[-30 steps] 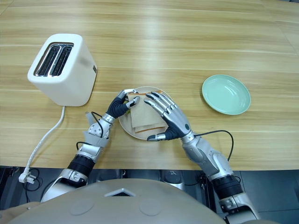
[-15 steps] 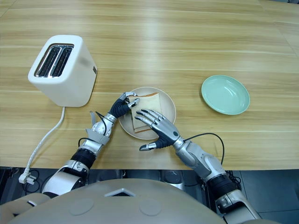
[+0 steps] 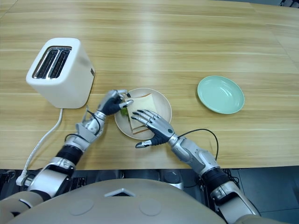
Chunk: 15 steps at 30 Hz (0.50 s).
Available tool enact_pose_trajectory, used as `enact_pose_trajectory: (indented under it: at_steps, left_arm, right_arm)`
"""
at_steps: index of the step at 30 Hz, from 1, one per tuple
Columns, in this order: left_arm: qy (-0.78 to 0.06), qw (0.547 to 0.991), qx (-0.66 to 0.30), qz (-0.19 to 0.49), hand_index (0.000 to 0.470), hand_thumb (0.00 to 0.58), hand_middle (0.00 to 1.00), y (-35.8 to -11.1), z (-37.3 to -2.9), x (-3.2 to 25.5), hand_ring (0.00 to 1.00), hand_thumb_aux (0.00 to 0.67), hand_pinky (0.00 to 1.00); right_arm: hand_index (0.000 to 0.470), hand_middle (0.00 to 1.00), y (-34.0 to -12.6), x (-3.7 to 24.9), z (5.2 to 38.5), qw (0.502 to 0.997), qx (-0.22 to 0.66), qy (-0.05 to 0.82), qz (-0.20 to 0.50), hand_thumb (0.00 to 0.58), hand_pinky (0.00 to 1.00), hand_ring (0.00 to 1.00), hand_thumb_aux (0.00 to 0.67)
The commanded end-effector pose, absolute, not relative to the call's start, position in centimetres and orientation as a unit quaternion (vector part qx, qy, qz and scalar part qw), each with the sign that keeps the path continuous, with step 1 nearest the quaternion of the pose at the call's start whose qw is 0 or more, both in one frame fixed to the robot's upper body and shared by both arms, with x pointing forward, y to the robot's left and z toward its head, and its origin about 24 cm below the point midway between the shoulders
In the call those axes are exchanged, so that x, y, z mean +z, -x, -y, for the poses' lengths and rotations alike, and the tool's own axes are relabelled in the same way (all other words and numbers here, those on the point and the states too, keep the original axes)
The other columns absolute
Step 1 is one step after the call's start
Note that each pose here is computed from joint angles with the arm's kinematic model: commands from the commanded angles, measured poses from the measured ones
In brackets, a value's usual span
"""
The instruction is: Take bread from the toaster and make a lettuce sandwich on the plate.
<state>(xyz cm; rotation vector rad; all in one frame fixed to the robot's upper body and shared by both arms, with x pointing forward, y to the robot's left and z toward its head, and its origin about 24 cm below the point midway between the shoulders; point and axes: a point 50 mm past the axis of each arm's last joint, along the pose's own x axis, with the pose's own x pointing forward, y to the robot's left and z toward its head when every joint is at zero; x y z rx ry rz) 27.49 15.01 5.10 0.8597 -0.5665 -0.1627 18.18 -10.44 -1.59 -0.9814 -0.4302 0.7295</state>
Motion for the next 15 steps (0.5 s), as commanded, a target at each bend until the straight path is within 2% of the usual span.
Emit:
enact_pose_trajectory:
  at_steps: [1,2,3,4,5,6,7,8,9,10,11,12,13,15]
  left_arm:
    - [-0.417,0.833,0.014,0.363,0.000,0.000,0.98,-27.4,-15.9,9.4,0.98,0.000,0.98]
    - [-0.413,0.832,0.022,0.370,0.000,0.000,0.90,-27.2,-16.1,9.8,0.90,0.000,0.90]
    - [-0.404,0.834,0.025,0.376,0.000,0.000,0.90,-27.0,-16.3,10.0,0.90,0.000,0.90]
    - [-0.394,0.838,0.024,0.376,0.000,0.000,0.82,-26.8,-16.3,10.2,0.82,0.000,0.82]
    - [-0.379,0.847,0.022,0.372,0.000,0.000,0.82,-26.6,-16.4,10.1,0.82,0.000,0.82]
    - [-0.358,0.859,0.017,0.366,0.000,0.000,0.52,-26.4,-16.5,10.0,0.52,0.000,0.52]
    - [-0.330,0.874,0.005,0.357,0.000,0.000,0.39,-26.2,-16.5,9.9,0.39,0.000,0.39]
    - [-0.300,0.888,-0.017,0.347,0.000,0.000,0.16,-25.8,-16.3,9.6,0.16,0.000,0.16]
    - [-0.269,0.901,-0.052,0.336,0.000,0.000,0.16,-25.3,-15.9,9.2,0.16,0.000,0.16]
    - [-0.244,0.908,-0.082,0.331,0.321,0.527,0.22,-24.6,-15.7,8.9,0.22,0.468,0.22]
    - [-0.222,0.912,-0.116,0.324,0.460,0.580,0.73,-23.7,-15.4,8.6,0.73,0.670,0.73]
    - [-0.210,0.912,-0.145,0.320,0.460,0.580,0.73,-22.9,-15.3,8.3,0.73,0.670,0.73]
    - [-0.202,0.912,-0.170,0.315,0.460,0.580,1.00,-22.2,-15.2,8.0,1.00,0.670,1.00]
    - [-0.191,0.905,-0.238,0.296,0.460,0.580,1.00,-20.5,-15.0,7.3,1.00,0.670,1.00]
  right_arm:
    - [0.000,0.00,-17.6,-3.7,11.6,0.786,0.347,0.491,0.143,0.000,0.00,0.00,0.000]
    - [0.000,0.00,-17.8,-3.3,11.5,0.791,0.338,0.487,0.151,0.000,0.00,0.00,0.000]
    - [0.000,0.00,-18.0,-2.9,11.5,0.797,0.327,0.482,0.161,0.000,0.00,0.00,0.000]
    - [0.000,0.00,-18.2,-2.5,11.4,0.801,0.317,0.478,0.172,0.000,0.00,0.00,0.000]
    - [0.000,0.00,-18.4,-2.0,11.4,0.806,0.306,0.473,0.181,0.000,0.00,0.00,0.000]
    - [0.000,0.00,-18.5,-1.6,11.5,0.810,0.295,0.469,0.192,0.000,0.00,0.00,0.000]
    - [0.000,0.00,-18.7,-1.0,11.6,0.817,0.277,0.462,0.206,0.000,0.00,0.00,0.000]
    - [0.000,0.00,-19.0,-0.2,11.7,0.825,0.255,0.452,0.224,0.000,0.00,0.00,0.000]
    - [0.000,0.00,-19.1,0.9,11.9,0.837,0.227,0.432,0.247,0.000,0.00,0.00,0.000]
    - [0.000,0.00,-19.3,1.9,12.3,0.851,0.199,0.407,0.266,0.000,0.00,0.00,0.000]
    - [0.235,0.00,-19.3,3.1,12.7,0.867,0.173,0.373,0.281,0.441,0.00,0.00,0.342]
    - [0.235,0.00,-19.3,4.1,13.3,0.881,0.151,0.341,0.291,0.441,0.00,0.00,0.342]
    - [0.460,1.00,-19.2,4.8,14.0,0.890,0.141,0.317,0.295,0.580,1.00,1.00,0.670]
    - [0.460,1.00,-19.0,5.5,15.4,0.895,0.141,0.305,0.292,0.580,1.00,1.00,0.670]
